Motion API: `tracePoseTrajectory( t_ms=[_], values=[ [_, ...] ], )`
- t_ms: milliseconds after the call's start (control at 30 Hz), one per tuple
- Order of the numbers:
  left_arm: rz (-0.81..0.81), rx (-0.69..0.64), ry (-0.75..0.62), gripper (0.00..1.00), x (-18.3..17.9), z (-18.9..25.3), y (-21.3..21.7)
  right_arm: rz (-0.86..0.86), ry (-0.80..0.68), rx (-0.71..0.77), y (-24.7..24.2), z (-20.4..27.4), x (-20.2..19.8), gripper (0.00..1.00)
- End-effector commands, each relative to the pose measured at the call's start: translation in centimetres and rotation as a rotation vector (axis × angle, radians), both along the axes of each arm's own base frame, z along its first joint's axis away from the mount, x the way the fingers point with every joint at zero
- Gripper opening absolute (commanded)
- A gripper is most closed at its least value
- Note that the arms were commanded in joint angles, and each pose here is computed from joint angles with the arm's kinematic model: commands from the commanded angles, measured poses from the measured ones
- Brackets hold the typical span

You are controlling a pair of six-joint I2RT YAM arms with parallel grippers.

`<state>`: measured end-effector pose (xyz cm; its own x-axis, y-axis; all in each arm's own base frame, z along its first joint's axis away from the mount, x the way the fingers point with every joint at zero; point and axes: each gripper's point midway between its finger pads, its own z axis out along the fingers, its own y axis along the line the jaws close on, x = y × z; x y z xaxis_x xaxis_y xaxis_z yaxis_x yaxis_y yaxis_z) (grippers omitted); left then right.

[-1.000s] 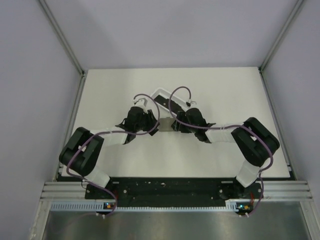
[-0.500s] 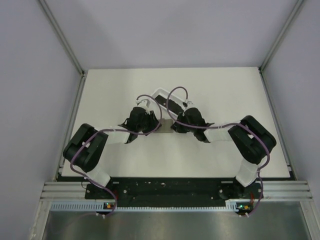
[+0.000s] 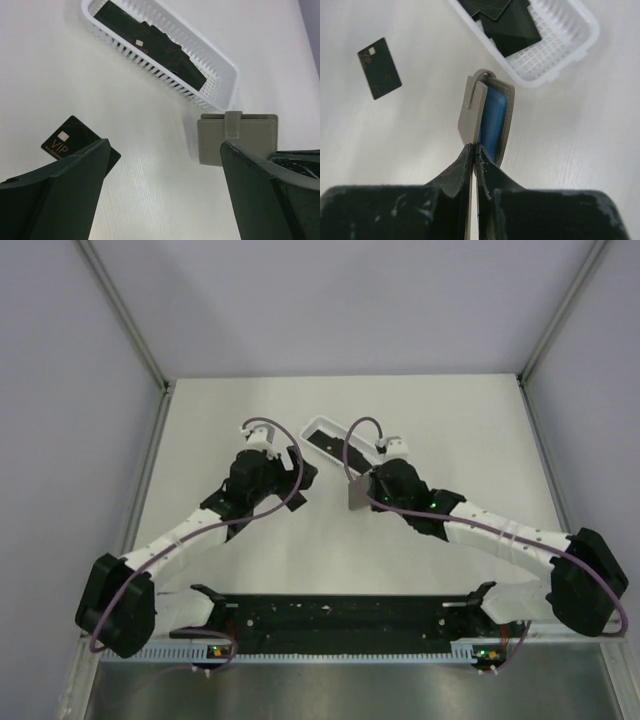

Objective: Put the credit cards into the card holder
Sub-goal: Pick up the card holder from the center of the board.

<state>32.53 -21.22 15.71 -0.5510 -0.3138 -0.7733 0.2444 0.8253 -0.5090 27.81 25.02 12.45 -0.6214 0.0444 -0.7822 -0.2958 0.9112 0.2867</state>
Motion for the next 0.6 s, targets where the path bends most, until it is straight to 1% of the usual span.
tracePoseTrajectory(
  t_ms=[0,100,233,333,367,433,567],
  values=[
    [0.079,0.070,0.028,0.99,-1.0,0.3,2.4,-0.132,-0.022,-0.452,-6.5,1.0,-2.1,0.00],
    [0.095,0.074,0.021,0.99,-2.2,0.6,3.4,-0.160,-0.036,-0.652,-7.9,0.8,-3.6,0.00],
    [0.115,0.067,-0.017,0.99,-3.2,1.4,4.5,-0.162,-0.062,-0.868,-7.7,0.2,-5.1,0.00],
    [0.121,0.071,-0.029,0.98,-3.9,1.6,5.1,-0.156,-0.070,-1.029,-6.9,-0.9,-6.4,0.00],
    [0.129,0.079,-0.030,0.97,-4.3,1.5,5.5,-0.124,-0.091,-1.092,-5.3,-1.4,-7.2,0.00],
    [0.135,0.087,-0.037,0.96,-4.6,1.7,5.9,-0.059,-0.126,-1.104,-2.5,-2.0,-8.6,0.00],
    [0.178,0.114,-0.040,0.96,-5.2,1.9,7.3,0.045,-0.151,-1.018,2.9,-3.3,-10.8,0.00]
  ],
)
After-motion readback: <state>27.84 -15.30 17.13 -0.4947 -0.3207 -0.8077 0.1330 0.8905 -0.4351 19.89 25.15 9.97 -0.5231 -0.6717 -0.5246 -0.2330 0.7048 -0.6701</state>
